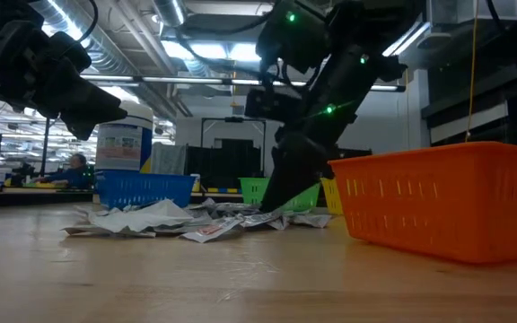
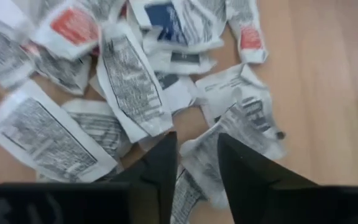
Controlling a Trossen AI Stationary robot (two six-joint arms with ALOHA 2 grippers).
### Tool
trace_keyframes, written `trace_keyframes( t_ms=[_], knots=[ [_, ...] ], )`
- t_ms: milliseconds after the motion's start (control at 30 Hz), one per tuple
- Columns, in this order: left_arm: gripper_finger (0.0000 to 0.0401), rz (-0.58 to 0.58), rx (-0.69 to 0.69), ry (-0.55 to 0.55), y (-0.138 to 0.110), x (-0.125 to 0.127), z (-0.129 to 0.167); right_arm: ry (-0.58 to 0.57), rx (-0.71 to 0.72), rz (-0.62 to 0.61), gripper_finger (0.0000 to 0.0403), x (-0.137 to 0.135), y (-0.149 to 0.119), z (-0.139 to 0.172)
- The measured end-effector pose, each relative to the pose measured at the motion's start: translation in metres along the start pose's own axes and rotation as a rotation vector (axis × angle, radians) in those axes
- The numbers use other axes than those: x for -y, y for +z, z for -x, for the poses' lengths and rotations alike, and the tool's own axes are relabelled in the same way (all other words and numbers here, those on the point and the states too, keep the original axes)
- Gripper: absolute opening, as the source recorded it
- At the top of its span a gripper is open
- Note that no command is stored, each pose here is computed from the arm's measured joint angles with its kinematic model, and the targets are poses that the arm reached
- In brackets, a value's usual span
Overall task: Pick & Place First Aid Supplies
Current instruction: Put the white towelette pack into the yellow bin
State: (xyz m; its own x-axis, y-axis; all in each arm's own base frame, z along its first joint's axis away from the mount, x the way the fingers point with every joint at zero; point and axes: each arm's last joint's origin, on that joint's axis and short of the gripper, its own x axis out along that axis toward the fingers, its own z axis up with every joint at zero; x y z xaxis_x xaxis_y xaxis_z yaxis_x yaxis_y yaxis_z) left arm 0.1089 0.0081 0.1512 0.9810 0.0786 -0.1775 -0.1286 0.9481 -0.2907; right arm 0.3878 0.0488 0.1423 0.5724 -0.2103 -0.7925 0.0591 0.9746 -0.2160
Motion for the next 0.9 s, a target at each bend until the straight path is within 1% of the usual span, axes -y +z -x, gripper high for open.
trace_keyframes(
  t_ms=[133,333,367,500,567,667,767,900],
  knots=[
    [0.0127,0.000,0.000,0.000,0.000,0.000,0.000,-0.003,-0.011,0.004,0.0075,-0.001,-0.003,-0.005],
    [0.0127,0.000,0.000,0.000,0.000,0.000,0.000,-0.002,-0.008,0.003,0.0012,-0.001,-0.002,-0.005],
    [0.0127,0.000,0.000,0.000,0.000,0.000,0.000,-0.001,-0.009,0.003,0.0007,-0.001,-0.002,-0.005],
    [0.0127,0.000,0.000,0.000,0.000,0.000,0.000,0.011,-0.024,0.007,0.0010,-0.001,-0.003,-0.002],
    [0.0127,0.000,0.000,0.000,0.000,0.000,0.000,0.057,-0.036,0.007,0.0006,0.000,-0.002,0.003],
    [0.0127,0.000,0.000,0.000,0.000,0.000,0.000,0.122,-0.011,-0.019,0.0005,0.004,0.004,0.013],
    [0.0127,0.000,-0.002,0.001,0.000,0.000,0.000,0.174,0.022,-0.068,0.0004,0.013,0.011,0.026],
    [0.0127,0.000,0.000,0.000,0.000,0.000,0.000,0.276,0.054,-0.185,0.0003,0.028,0.018,0.039]
  ],
)
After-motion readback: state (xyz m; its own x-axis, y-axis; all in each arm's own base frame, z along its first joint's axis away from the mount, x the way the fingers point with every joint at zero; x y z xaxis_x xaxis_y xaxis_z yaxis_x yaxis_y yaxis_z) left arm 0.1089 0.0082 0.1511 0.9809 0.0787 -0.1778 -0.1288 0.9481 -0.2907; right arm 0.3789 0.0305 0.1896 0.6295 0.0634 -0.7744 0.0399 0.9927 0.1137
